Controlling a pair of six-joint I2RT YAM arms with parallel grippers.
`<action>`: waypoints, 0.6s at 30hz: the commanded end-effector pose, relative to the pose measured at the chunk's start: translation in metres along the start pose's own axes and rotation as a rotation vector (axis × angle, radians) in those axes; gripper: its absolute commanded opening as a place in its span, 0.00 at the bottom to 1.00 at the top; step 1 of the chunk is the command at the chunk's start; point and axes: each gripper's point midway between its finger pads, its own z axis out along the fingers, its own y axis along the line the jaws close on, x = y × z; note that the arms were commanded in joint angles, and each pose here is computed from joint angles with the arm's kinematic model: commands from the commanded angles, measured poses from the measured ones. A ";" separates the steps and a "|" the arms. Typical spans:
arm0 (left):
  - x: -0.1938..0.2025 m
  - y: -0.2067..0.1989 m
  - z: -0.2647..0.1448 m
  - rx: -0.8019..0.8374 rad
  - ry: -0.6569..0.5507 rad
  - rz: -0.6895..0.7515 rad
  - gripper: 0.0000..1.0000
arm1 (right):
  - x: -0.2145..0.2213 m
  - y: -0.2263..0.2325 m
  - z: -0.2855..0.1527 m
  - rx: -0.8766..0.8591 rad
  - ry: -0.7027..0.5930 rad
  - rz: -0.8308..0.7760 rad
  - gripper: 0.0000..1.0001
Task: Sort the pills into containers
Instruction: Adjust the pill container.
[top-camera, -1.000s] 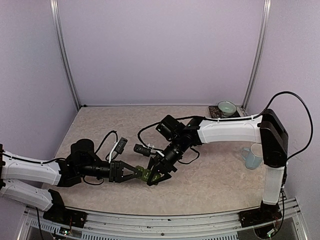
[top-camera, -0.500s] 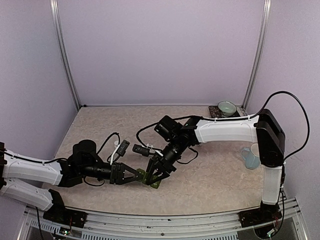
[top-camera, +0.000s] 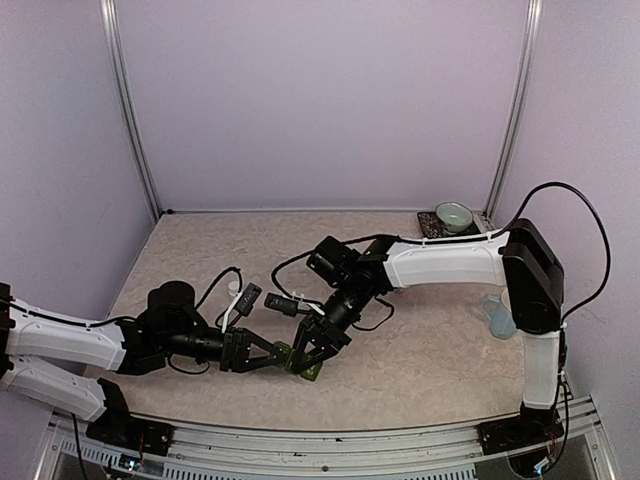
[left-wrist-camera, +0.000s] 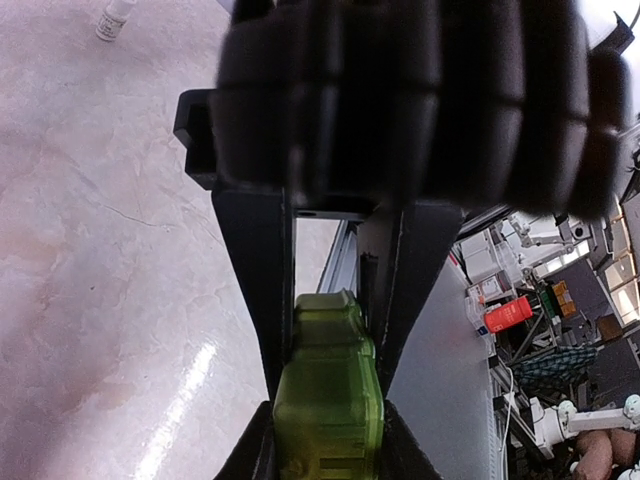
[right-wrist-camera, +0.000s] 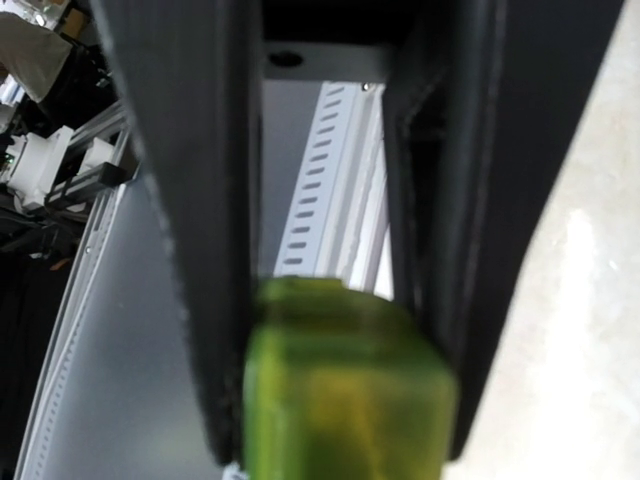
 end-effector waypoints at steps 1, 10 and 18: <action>-0.017 -0.012 0.001 0.032 -0.043 0.031 0.25 | -0.001 0.008 0.015 -0.049 0.018 -0.031 0.03; -0.015 -0.010 -0.001 0.020 -0.048 0.026 0.25 | -0.008 0.008 0.003 -0.007 -0.008 -0.040 0.53; -0.019 -0.007 -0.005 -0.003 -0.074 0.023 0.25 | -0.012 0.017 -0.018 -0.004 -0.066 -0.046 0.64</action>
